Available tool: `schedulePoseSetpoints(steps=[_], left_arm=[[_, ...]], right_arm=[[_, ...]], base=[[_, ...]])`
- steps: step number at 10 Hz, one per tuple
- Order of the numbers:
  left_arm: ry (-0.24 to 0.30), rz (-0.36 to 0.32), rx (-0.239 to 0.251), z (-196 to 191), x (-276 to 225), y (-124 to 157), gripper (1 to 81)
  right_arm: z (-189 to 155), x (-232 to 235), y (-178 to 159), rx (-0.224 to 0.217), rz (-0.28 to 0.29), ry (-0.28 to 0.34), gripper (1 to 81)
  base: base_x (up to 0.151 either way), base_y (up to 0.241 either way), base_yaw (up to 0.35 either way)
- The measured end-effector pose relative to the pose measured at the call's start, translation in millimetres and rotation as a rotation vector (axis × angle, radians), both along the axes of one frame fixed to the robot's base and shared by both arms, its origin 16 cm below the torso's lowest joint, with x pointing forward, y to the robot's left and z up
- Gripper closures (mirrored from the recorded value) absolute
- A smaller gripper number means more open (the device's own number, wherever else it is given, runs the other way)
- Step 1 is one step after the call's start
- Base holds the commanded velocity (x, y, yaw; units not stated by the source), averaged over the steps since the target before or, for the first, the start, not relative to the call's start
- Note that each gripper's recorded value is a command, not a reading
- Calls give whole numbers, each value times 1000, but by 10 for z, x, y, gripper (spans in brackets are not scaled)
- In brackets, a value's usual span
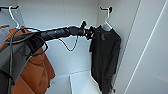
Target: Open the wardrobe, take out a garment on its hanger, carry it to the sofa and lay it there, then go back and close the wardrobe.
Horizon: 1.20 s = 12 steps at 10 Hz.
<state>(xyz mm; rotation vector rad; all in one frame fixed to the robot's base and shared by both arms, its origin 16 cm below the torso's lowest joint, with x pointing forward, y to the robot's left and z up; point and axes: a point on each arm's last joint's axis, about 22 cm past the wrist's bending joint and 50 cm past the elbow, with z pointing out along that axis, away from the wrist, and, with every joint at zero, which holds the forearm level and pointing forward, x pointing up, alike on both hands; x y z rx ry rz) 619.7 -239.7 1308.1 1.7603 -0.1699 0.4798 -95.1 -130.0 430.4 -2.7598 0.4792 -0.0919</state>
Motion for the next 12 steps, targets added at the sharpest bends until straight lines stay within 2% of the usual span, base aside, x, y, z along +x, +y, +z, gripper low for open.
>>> schedulePoseSetpoints(steps=[1, 3, 5, 6, 8, 12], left_arm=[[28, 2, -37, 90, 0, -7, 10], [29, -3, -83, 294, 23, -155, 10], [32, -49, -93, 375, -183, -413, 10], [32, -54, -97, 397, -220, -449, 10], [32, -23, -105, 434, -76, -424, 10], [-14, -72, -169, 682, -392, -748, 10]], right_arm=[[0, 0, -1, 0, -3, 0, 10], [5, -46, 7, -3, -35, 0, 10], [9, -94, 21, -4, -55, 5, 10], [8, -91, 16, -4, -54, 4, 10], [8, -91, 17, -4, -55, 5, 10], [11, -134, 34, -2, -55, 10, 10]], base=[[0, 0, 0], [0, 0, 0], [0, 0, 0], [0, 0, 0], [0, 0, 0], [0, 0, 0]])
